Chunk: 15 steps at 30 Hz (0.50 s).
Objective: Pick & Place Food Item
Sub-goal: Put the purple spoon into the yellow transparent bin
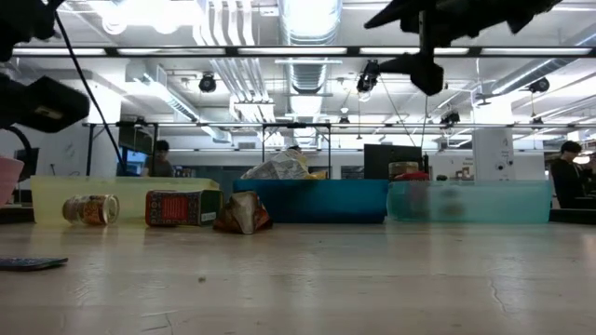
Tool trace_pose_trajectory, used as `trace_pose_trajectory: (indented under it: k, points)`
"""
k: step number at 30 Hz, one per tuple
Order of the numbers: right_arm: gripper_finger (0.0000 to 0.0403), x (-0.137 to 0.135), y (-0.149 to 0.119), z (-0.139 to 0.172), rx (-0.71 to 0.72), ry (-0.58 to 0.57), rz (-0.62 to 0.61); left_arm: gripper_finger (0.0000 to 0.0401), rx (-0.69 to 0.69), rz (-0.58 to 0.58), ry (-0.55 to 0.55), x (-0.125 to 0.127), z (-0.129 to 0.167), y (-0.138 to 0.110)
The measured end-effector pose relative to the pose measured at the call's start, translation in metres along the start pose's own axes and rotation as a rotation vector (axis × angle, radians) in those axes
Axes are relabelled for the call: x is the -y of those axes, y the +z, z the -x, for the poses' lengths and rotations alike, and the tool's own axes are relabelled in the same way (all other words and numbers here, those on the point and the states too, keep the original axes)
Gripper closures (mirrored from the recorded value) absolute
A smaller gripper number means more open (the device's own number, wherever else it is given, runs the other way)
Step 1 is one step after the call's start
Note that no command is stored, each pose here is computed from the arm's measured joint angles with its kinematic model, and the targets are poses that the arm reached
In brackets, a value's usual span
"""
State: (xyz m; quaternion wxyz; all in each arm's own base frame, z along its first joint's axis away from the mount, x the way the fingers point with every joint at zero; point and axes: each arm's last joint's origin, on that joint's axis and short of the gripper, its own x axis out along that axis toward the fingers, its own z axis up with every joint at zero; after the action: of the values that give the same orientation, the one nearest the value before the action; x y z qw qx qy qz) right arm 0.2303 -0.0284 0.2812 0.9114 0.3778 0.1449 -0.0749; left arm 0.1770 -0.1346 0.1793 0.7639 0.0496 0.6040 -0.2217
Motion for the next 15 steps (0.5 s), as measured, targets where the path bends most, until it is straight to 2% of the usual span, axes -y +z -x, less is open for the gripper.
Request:
trace_pose_trajectory:
  k: [4,6,10,15]
  points:
    - [0.0108,-0.011,0.014,0.019,-0.055,-0.178,0.08,0.0202,0.024,0.042,-0.014,0.003,-0.007,-0.003]
    - [0.0109,-0.021,0.023,0.029,-0.084,-0.23,0.129,0.0202,0.048,0.058,-0.024,0.005,-0.007,0.0]
    - [0.0109,-0.042,0.044,0.045,-0.069,-0.204,0.265,0.0202,0.042,0.084,-0.02,0.007,-0.012,0.008]
    - [0.0109,-0.055,0.057,0.057,-0.044,-0.184,0.381,0.0202,-0.055,0.141,0.013,0.009,-0.038,0.025]
